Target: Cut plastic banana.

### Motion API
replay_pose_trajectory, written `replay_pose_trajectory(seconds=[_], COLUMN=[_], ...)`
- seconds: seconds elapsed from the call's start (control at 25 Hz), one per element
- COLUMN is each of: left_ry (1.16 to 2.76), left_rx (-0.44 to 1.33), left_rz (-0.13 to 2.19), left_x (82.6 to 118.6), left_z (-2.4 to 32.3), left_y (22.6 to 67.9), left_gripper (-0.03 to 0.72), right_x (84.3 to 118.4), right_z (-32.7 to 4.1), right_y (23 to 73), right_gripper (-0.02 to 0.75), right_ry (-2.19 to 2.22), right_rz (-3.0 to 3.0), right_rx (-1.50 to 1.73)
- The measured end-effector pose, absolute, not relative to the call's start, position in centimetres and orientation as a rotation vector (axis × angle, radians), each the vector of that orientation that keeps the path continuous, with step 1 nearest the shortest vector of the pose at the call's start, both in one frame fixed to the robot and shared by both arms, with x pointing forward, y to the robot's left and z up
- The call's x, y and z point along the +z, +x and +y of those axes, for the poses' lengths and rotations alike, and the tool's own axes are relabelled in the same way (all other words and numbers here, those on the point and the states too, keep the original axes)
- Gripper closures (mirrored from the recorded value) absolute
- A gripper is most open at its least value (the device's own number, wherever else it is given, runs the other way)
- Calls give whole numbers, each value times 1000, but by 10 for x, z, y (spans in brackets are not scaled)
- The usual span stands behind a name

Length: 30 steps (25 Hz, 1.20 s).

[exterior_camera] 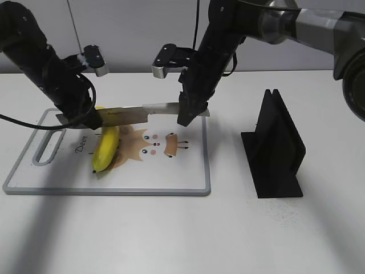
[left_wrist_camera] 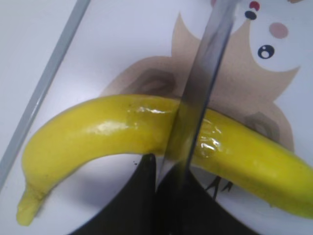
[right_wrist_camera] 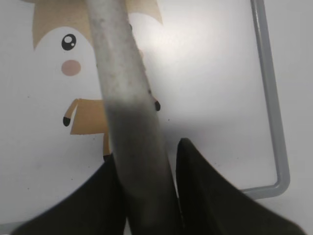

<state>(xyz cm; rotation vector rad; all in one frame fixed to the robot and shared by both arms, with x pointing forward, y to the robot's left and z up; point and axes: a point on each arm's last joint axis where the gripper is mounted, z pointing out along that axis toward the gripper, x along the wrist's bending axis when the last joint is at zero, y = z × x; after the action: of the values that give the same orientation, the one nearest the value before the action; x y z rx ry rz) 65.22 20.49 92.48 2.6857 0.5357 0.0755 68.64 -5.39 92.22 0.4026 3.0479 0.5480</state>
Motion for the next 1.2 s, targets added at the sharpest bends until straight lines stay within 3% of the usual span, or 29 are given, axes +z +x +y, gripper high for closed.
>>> replay_pose_trajectory(seconds=[0.2,0.72,0.8,0.88,1.04,1.12,1.2], left_ry=[2694,2679,2664,2658,2640,2615,2593], left_rx=[69,283,319,339,352,368,396], left_rz=[528,359,353,348,346,348,347], left_x=[936,1020,1031,1039,1048,1055,1066], left_z=[206,202,203,204,204,203,204], left_y=[644,620,617,614,610,607,602], left_gripper=[640,647,583,460,116,39,29], right_x=[935,1010,1014,1018,1026,1028,1030], right_z=[-51,-56,-57,-58,-60,-61,-61], right_y=[682,669,668,667,666,666,664], right_gripper=[493,503,510,519,533,536,537], right_ry=[346,192,188,190,197,205,213], right_rz=[3062,2952,2949,2945,2930,2926,2924], right_rx=[549,620,622,625,630,633,632])
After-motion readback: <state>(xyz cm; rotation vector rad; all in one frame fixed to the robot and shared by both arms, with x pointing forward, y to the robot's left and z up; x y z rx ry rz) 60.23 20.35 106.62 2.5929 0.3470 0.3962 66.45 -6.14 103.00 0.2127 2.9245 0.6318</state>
